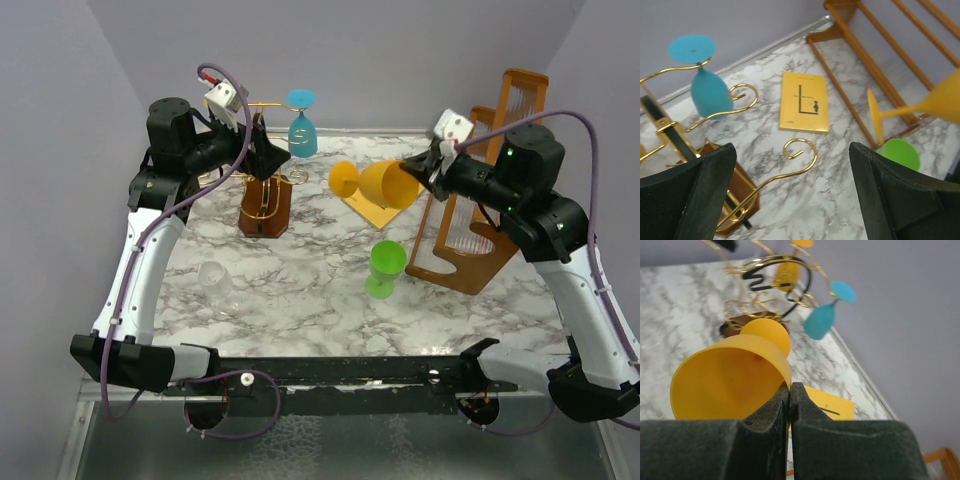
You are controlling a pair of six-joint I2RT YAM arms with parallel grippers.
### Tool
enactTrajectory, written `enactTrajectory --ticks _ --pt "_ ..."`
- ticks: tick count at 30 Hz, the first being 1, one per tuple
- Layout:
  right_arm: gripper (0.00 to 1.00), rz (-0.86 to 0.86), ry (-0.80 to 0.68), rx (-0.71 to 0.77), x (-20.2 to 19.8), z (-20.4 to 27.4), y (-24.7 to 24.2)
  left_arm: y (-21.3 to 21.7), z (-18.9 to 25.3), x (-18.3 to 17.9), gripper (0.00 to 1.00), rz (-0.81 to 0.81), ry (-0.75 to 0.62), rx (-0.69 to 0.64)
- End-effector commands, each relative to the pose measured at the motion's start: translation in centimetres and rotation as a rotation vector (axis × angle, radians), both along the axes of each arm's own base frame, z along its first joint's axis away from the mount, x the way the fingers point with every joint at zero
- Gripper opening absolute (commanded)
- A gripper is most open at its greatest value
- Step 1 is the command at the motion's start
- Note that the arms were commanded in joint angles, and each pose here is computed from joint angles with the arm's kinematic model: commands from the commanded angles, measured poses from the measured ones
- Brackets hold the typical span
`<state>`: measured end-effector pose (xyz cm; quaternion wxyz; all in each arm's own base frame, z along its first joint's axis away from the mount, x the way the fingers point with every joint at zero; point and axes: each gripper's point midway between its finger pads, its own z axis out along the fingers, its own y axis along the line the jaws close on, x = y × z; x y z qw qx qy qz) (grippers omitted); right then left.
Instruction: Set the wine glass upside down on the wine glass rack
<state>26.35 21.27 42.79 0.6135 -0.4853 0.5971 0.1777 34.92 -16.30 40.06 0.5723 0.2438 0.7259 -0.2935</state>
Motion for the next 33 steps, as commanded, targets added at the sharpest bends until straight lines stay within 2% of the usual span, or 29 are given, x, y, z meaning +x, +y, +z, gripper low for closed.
enactTrajectory --ticks 1,4,13,17,20,25,27,33 --pt "0.01 -0.354 -0.052 0.202 4.4 5.3 -4.9 -3.0 3.5 -1.3 0.96 -0.158 0.033 -0.189" --pt "0.01 -0.392 -0.061 0.223 4.9 5.8 -5.5 -3.4 4.4 -0.6 0.92 -0.148 0.041 -0.239" --pt "0.01 -0.225 -0.047 0.258 4.0 7.0 -2.7 -5.3 3.8 0.5 0.88 -0.195 0.081 -0.324" --pt "0.01 -0.127 -0.031 0.270 2.8 7.6 -1.3 -6.4 3.5 -0.4 0.87 -0.260 0.110 -0.383" --pt "0.01 -0.072 -0.019 0.270 2.2 7.8 -0.6 -7.4 2.9 -1.2 0.83 -0.315 0.159 -0.423" --pt "0.01 -0.026 -0.003 0.272 2.2 7.6 0.2 -8.6 2.2 -2.2 0.78 -0.364 0.193 -0.419" --pt "0.01 -0.019 0.002 0.273 2.2 7.5 0.4 -9.0 1.8 -2.5 0.73 -0.378 0.200 -0.413" --pt "0.01 -0.002 0.010 0.272 2.3 7.5 0.7 -9.6 1.0 -2.8 0.52 -0.394 0.207 -0.384"
